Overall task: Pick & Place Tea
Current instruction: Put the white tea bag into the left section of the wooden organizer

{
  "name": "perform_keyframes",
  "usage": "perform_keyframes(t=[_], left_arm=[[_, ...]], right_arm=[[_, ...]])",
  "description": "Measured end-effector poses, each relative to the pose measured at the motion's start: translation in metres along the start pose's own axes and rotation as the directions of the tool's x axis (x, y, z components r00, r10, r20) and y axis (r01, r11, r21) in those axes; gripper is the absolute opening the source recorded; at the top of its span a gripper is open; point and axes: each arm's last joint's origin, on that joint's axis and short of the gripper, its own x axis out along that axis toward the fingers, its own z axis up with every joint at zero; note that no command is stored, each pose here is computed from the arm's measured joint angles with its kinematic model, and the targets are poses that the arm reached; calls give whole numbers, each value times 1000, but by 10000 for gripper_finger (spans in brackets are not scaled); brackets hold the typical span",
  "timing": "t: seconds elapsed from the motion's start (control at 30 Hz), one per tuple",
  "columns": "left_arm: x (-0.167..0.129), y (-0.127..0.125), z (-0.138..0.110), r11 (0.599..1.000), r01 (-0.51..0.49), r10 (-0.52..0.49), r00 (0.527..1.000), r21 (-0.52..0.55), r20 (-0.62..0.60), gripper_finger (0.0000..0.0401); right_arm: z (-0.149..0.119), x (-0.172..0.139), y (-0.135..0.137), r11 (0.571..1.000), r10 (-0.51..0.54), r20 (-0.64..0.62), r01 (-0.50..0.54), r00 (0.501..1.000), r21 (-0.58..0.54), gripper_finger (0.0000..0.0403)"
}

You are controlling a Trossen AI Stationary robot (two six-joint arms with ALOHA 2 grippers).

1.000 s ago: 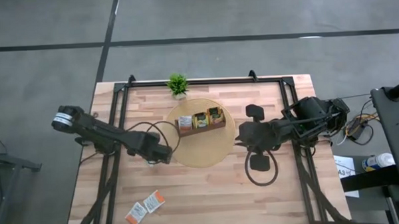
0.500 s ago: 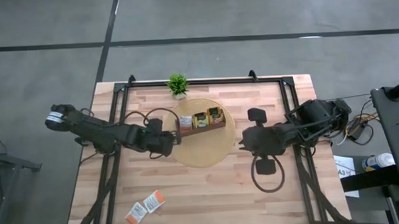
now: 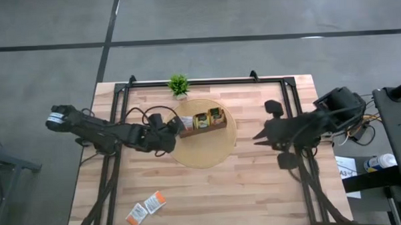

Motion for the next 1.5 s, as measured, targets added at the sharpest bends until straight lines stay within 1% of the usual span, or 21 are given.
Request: perform_keyframes(t=[0.1, 0.23, 0.37, 0.5, 0.7, 0.83, 0.93, 1.03, 1.13, 1.23, 1.37, 1.5], left_arm=[[3, 0, 0, 995, 8, -5, 999, -95, 37, 0], [10, 2, -3, 979, 18, -2, 997, -204, 79, 0], [18, -3, -9, 956, 79, -52, 993, -284, 102, 0], [25, -5, -15, 931, 134, -84, 984, -339, 157, 0], [35, 4, -15, 919, 136, -68, 980, -371, 188, 0], [40, 9, -13, 909, 143, -74, 980, -392, 187, 0], [39, 8, -14, 923, 127, -74, 985, -363, 156, 0], [36, 1, -13, 943, 131, -105, 989, -306, 99, 0], [28, -12, -10, 955, 182, -177, 983, -235, 42, 0], [20, -25, -4, 959, 250, -257, 966, -134, -37, 0], [5, -39, 7, 932, 362, -359, 914, -19, -191, 0], [-10, -48, 17, 877, 475, -428, 841, 72, -330, 0]], right_arm=[[-3, -11, -5, 1000, 1, 27, -1, 1000, -14, 63], [-6, -21, -10, 999, -36, 60, 38, 998, -34, 63], [-7, -25, -13, 996, -66, 78, 70, 995, -54, 63], [-8, -27, -14, 994, -70, 84, 77, 994, -83, 63], [-8, -28, -15, 990, -93, 92, 102, 991, -101, 63], [-8, -29, -16, 989, -94, 94, 104, 991, -109, 63], [-8, -29, -16, 986, -116, 100, 127, 988, -111, 63], [-7, -29, -18, 974, -189, 117, 201, 975, -106, 63], [-7, -29, -20, 959, -242, 128, 258, 962, -119, 63], [-6, -26, -19, 956, -247, 125, 263, 961, -131, 63], [-4, -24, -18, 957, -248, 126, 263, 960, -118, 65], [-1, -23, -18, 964, -237, 148, 251, 960, -85, 83]])
